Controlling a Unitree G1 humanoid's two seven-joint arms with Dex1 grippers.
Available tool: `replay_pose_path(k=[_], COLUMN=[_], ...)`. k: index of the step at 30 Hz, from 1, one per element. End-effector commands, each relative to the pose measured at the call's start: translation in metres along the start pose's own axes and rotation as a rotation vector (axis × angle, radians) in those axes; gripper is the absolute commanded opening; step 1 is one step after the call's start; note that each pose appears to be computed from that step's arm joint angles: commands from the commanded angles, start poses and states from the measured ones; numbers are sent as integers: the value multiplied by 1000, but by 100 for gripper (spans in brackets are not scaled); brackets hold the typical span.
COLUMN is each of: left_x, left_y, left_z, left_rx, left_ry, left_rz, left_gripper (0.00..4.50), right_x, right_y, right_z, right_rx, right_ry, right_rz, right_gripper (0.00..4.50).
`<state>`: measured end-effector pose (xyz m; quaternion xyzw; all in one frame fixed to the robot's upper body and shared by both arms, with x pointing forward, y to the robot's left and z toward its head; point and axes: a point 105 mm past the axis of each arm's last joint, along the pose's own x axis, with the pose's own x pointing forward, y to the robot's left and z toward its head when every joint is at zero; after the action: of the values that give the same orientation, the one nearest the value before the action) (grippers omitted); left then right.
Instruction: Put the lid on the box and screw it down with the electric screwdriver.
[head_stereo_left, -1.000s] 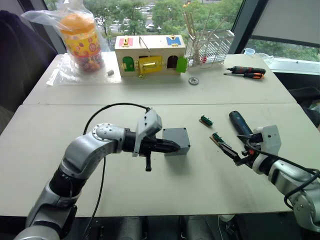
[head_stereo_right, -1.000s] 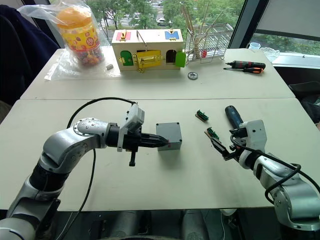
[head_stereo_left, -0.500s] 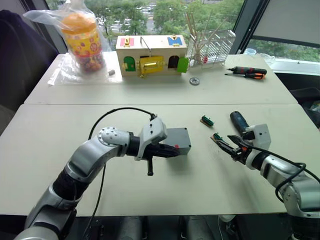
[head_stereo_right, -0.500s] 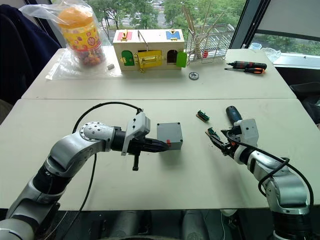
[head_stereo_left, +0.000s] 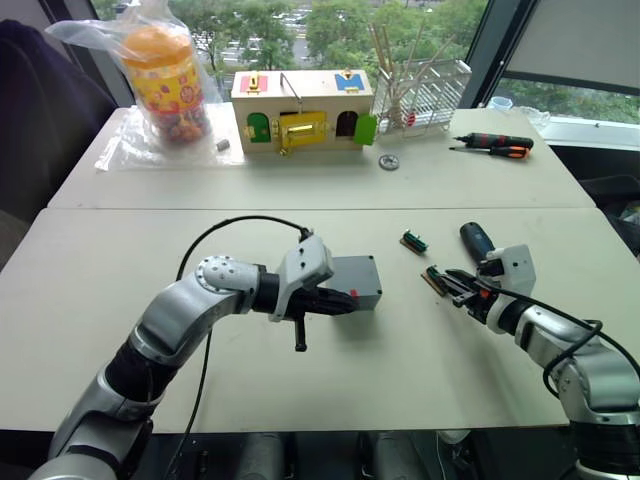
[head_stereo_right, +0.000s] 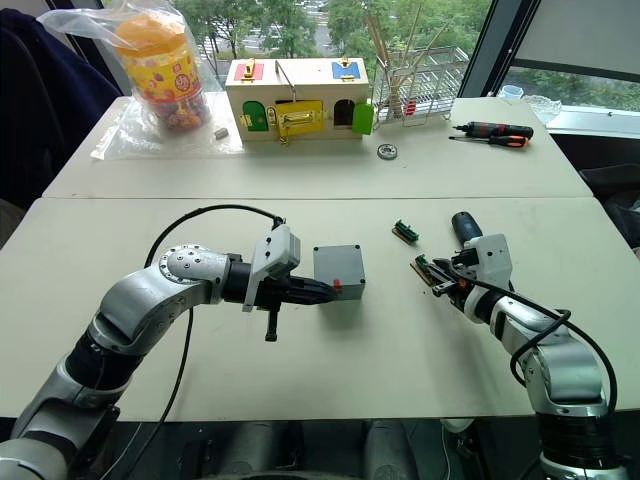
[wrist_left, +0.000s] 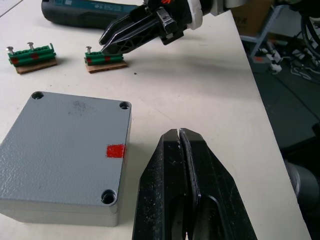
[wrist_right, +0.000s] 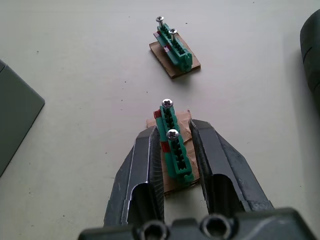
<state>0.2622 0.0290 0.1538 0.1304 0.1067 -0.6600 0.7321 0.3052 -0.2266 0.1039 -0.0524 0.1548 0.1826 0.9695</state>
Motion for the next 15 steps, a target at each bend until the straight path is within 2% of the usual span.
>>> replay_pose_path(k=[1, 4, 7, 8, 15], left_x=[-2, -2, -2, -2, -4], left_y=[-1, -1, 0, 0, 2], left_z=[9, 9, 9, 9, 9], left_rx=[44, 45, 46, 46, 40], left_ry=[-30, -29, -29, -29, -36], left_rz=[8, 11, 14, 15, 21], left_gripper=[0, 0, 0, 0, 0], right_x=[0, 0, 1, 1, -1], right_y=[0, 0, -1, -2, -1], right_z=[9, 8, 8, 9, 10], right_rx=[-18, -20, -20, -19, -19], right_ry=[-42, -41, -45, -46, -50], right_rz=[-3, -6, -14, -14, -12], right_gripper=[102, 102, 18, 8, 8])
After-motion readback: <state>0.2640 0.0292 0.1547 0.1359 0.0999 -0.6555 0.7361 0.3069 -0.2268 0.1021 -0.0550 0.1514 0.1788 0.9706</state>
